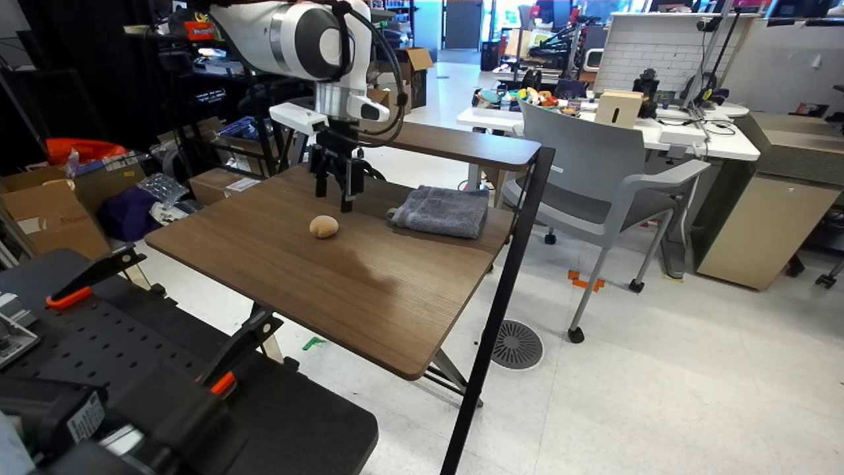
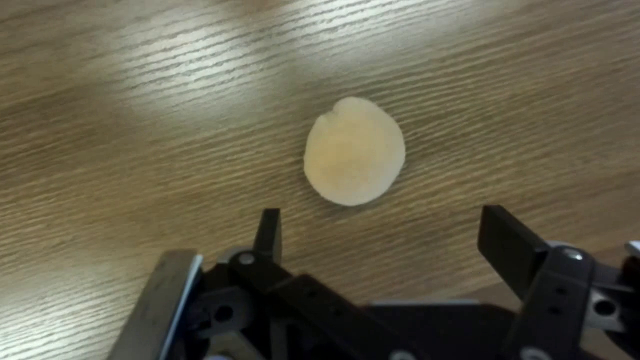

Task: Move the cookie to the left, use the grey towel to wipe the tabletop

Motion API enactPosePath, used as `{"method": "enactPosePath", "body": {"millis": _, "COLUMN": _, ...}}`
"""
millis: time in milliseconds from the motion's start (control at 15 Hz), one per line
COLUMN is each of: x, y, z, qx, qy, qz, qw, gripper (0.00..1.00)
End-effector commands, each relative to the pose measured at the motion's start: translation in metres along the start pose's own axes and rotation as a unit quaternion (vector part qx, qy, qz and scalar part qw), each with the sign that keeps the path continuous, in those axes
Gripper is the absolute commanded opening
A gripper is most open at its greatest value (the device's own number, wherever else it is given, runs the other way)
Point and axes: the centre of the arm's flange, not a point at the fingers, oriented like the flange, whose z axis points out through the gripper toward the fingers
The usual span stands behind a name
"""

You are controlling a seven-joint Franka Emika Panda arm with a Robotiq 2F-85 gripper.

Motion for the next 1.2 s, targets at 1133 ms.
{"method": "enactPosePath", "body": {"millis": 1133, "x": -0.041, "y": -0.013, "z": 0.067, "qx": -0.013, "qy": 0.068, "qz": 0.018, "qw": 0.9974, "gripper": 0.67}}
